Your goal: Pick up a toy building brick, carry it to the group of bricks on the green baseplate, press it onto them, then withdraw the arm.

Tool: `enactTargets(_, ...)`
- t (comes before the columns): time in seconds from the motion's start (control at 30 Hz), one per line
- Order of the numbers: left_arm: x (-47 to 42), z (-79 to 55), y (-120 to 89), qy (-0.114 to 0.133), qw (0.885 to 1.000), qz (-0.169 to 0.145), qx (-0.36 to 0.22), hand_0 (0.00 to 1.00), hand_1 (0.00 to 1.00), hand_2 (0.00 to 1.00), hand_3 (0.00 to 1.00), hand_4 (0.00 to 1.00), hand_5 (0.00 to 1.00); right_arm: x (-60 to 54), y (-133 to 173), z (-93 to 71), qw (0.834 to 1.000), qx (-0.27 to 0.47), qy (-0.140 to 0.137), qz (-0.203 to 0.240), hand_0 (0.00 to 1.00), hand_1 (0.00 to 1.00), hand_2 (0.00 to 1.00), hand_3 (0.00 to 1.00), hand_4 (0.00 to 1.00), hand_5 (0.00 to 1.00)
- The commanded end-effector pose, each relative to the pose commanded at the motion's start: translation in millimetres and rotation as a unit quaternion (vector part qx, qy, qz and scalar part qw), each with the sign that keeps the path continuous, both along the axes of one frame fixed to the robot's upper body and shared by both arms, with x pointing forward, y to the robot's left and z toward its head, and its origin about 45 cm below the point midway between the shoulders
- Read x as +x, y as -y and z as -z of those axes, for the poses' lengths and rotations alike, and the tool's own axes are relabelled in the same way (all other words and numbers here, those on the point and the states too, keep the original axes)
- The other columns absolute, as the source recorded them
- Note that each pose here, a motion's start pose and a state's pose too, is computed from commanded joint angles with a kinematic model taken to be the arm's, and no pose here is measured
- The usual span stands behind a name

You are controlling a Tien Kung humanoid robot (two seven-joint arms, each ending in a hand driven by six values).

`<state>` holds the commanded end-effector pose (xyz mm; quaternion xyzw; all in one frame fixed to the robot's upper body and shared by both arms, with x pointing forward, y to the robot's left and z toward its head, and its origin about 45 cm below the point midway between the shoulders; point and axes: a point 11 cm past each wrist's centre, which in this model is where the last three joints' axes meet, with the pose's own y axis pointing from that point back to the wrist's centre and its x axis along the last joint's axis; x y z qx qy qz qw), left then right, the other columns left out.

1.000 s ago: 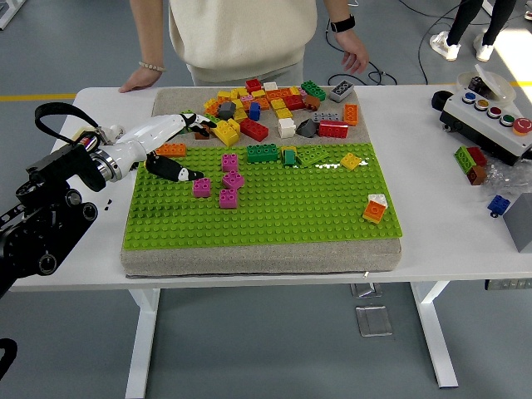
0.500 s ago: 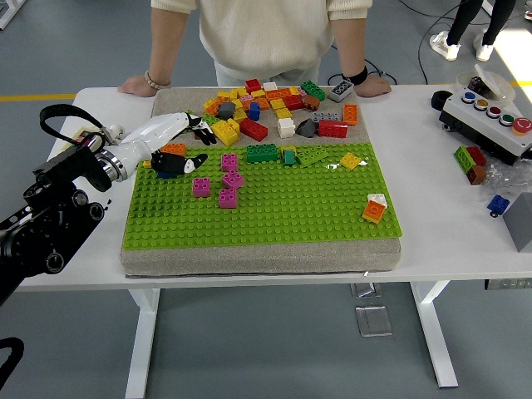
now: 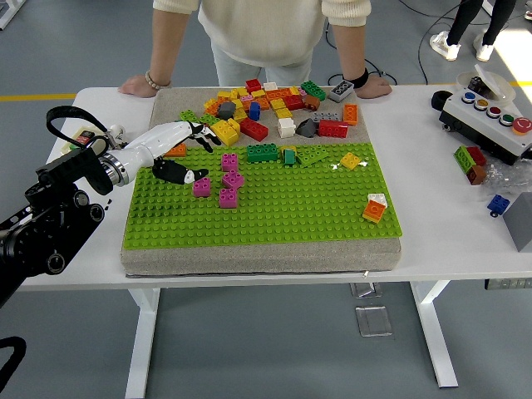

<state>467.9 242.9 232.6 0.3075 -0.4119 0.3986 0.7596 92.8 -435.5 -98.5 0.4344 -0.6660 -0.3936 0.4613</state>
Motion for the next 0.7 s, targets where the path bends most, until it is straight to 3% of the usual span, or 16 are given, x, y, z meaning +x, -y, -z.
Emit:
enactTargets(0.3, -2.1, 17.8, 4.3, -0.006, 0.999, 0.005, 0.033, 0.813, 0.765, 0.73, 0.784, 0.874, 0.02, -0.3, -1.6, 0.7, 1.0, 0.001, -0.002, -0.003, 0.748, 0.679, 0.724, 0.652, 0.906, 0.488)
enactTargets(0.7, 1.0, 31.4, 2.1, -0.008, 0.998, 0.004, 0.068, 0.812, 0.762, 0.722, 0.778, 0.88, 0.025, 0.7, -2.2, 0.7, 1.0, 0.002, -0.001, -0.002, 0.748, 0.679, 0.724, 0.651, 0.905, 0.485)
